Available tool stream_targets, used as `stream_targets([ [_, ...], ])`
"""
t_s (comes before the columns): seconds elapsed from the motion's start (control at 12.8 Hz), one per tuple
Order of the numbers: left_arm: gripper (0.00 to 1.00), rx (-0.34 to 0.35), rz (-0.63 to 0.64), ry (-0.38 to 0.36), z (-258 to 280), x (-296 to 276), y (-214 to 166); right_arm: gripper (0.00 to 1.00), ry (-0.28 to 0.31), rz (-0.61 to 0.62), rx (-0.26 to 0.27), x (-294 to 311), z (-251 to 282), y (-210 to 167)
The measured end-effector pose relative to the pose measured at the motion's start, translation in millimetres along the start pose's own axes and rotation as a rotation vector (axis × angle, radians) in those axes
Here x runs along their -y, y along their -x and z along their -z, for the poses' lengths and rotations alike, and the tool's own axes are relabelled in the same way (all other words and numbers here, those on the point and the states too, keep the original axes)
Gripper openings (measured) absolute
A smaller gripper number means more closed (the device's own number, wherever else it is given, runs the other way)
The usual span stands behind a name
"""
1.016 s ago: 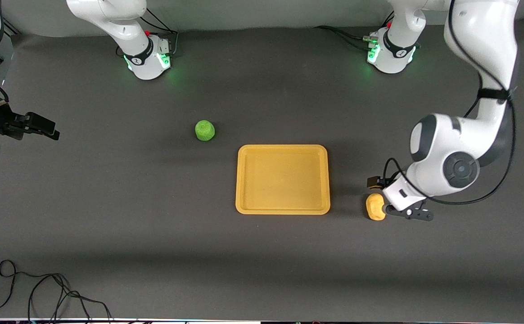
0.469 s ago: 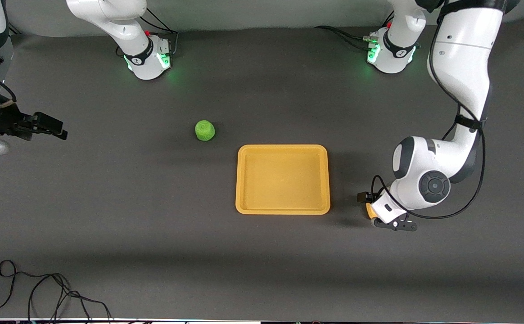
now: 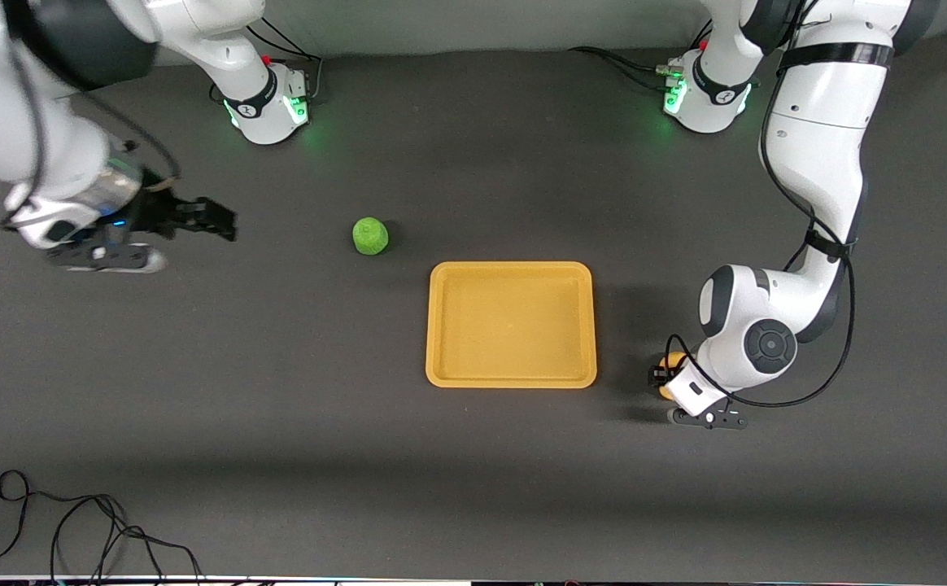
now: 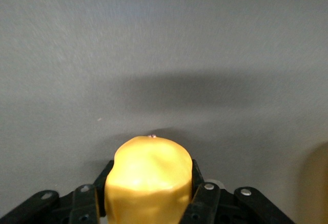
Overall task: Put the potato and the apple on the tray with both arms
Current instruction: 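Carry the potato onto the tray while the right gripper reaches the apple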
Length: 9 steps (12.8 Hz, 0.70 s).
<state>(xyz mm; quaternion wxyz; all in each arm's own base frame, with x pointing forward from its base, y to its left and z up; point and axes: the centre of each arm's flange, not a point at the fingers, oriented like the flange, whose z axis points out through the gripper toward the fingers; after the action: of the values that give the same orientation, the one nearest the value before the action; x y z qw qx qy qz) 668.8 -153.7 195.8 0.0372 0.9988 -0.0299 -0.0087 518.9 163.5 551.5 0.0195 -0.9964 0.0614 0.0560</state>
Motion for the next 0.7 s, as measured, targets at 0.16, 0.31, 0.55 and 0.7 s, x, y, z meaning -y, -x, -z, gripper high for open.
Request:
stream_targets([
  [0.16,0.59,0.028,0.057,0.014,24,-24,-7,1.0,0.002,-0.034,-0.018,42,-26,45],
  [0.31,0.59,0.03,0.129,0.034,53,-73,-12,1.0,0.014,-0.05,-0.026,74,-55,98],
  [0.55,0.59,0.042,0.162,0.043,55,-162,13,1.0,0.059,-0.01,-0.036,102,-85,158],
  [0.7,0.59,0.085,0.139,0.02,31,-204,38,1.0,0.055,0.001,-0.049,95,-95,174],
])
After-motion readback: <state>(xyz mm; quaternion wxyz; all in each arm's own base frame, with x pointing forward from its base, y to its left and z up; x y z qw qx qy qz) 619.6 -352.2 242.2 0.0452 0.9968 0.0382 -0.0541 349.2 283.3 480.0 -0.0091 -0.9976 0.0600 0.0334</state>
